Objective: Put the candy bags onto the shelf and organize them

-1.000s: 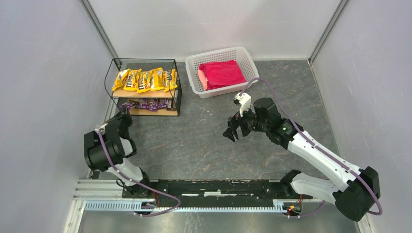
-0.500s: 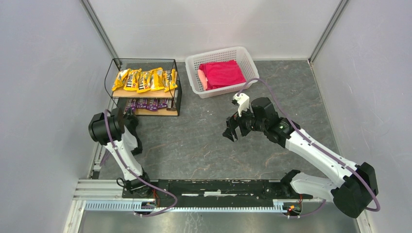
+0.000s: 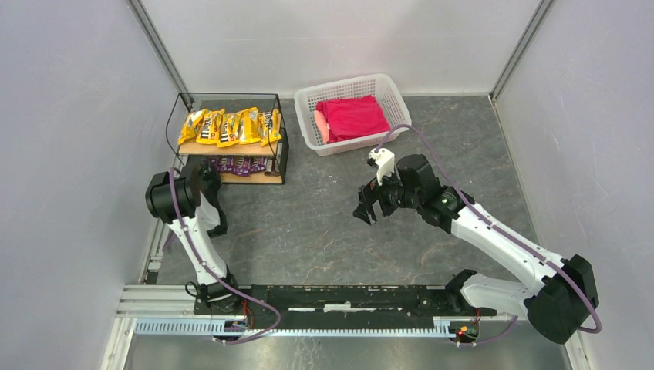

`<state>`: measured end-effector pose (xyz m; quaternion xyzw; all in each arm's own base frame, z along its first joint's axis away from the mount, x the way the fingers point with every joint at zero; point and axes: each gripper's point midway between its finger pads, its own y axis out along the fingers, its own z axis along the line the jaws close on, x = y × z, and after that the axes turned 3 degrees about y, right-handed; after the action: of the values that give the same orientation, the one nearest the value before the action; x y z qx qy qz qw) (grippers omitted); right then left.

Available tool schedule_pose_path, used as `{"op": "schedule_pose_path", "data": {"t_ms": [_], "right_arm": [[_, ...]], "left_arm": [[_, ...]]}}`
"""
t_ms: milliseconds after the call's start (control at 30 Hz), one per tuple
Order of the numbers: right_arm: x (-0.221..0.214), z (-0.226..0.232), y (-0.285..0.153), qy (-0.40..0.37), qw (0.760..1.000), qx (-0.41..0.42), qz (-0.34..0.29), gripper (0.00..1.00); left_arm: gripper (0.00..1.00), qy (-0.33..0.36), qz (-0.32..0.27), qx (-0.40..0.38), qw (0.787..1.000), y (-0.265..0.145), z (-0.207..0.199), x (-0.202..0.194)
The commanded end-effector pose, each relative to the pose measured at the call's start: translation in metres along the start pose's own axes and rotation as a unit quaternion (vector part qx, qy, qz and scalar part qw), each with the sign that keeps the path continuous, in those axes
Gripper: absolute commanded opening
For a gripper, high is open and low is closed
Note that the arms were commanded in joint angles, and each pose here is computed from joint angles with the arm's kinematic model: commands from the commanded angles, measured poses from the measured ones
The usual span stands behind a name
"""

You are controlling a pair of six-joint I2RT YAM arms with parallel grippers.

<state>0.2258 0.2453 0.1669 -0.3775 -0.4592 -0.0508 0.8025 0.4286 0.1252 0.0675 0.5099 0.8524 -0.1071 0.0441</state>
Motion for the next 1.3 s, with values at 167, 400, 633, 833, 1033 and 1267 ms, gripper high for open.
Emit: {"op": "schedule_pose_path", "data": {"t_ms": [167,400,633,833,1033,1267], "right_arm": [[0.014,0.001,-0.005,-0.008,1.000,-0.003,-0.029,0.98],[0.020,0.004,-0.012,-0.004,0.999,-0.003,-0.043,0.98],[0.028,0.000,-0.024,-0.007,0.998,-0.026,-0.055,0.98],[0.034,-0.006,-0.043,-0.007,0.996,-0.060,-0.070,0.98],[0.041,-0.017,-0.072,-0.015,0.989,-0.112,-0.093,0.98],[0.073,-0.023,-0.109,-0.051,0.971,-0.157,-0.173,0.98]], "left_arm": [[0.46,0.049,0.003,0.077,0.996,-0.009,0.013,0.006],[0.66,0.123,0.014,0.139,0.983,-0.026,0.027,0.016],[0.80,0.182,0.019,0.210,0.961,-0.063,0.028,0.027],[0.87,0.224,0.044,0.184,0.956,-0.102,-0.009,0.029],[0.93,0.311,0.093,0.096,0.941,-0.140,-0.074,0.005],[0.92,0.503,0.175,-0.008,0.846,-0.164,-0.185,-0.045]]}}
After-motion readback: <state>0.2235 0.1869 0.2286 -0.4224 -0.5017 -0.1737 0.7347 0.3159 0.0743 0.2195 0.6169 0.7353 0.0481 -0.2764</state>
